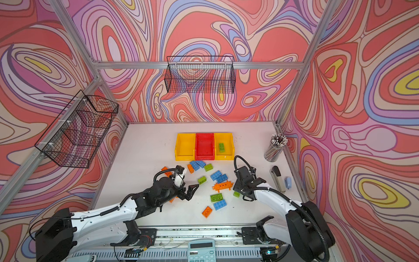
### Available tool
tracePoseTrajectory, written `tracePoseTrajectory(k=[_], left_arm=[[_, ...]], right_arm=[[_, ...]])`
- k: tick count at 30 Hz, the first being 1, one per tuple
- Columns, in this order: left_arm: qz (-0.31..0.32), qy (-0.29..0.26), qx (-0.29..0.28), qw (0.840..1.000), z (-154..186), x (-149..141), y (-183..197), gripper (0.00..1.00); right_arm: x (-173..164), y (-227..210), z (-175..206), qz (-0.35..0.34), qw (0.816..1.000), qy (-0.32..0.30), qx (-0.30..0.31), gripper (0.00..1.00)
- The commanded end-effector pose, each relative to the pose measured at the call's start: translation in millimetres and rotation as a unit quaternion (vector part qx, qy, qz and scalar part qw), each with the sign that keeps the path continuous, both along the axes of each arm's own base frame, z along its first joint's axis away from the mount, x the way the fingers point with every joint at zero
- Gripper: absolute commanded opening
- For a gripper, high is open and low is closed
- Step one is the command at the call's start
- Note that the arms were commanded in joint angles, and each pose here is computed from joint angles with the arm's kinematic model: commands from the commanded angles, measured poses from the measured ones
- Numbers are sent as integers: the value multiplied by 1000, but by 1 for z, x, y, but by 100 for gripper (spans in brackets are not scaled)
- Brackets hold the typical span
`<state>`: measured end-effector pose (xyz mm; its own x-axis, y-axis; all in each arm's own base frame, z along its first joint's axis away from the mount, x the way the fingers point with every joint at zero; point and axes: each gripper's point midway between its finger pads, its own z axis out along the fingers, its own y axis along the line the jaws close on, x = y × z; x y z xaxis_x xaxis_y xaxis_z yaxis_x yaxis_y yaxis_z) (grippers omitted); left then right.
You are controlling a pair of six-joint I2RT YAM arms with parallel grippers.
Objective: Sort the legos into containers by color
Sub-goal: Pick up the lego from the middle-right of the table, then place the lego in the container.
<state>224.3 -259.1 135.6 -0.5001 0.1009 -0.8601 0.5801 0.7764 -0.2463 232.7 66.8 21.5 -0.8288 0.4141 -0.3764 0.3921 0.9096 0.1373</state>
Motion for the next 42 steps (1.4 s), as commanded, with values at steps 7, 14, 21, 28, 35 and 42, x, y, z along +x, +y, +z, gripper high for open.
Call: tracePoseTrajectory(k=[7, 14, 21, 28, 35, 42], left_arm=[[10, -12, 6, 1000, 1, 2, 6, 100], [25, -7, 19, 999, 1, 5, 10, 100], [45, -2, 32, 998, 4, 6, 20, 100], [70, -5, 37, 997, 14, 6, 34, 100], [92, -6, 42, 995, 19, 5, 46, 100], [101, -8, 45, 994, 24, 8, 48, 100]], right_arm=[[16, 7, 17, 17, 1000, -10, -13, 46], [76, 30, 68, 53, 995, -77, -20, 46], [157, 57, 100, 106, 985, -119, -64, 46], [223, 78, 103, 136, 977, -137, -95, 46], [259, 83, 96, 139, 975, -144, -93, 49], [274, 85, 105, 149, 972, -159, -87, 76]])
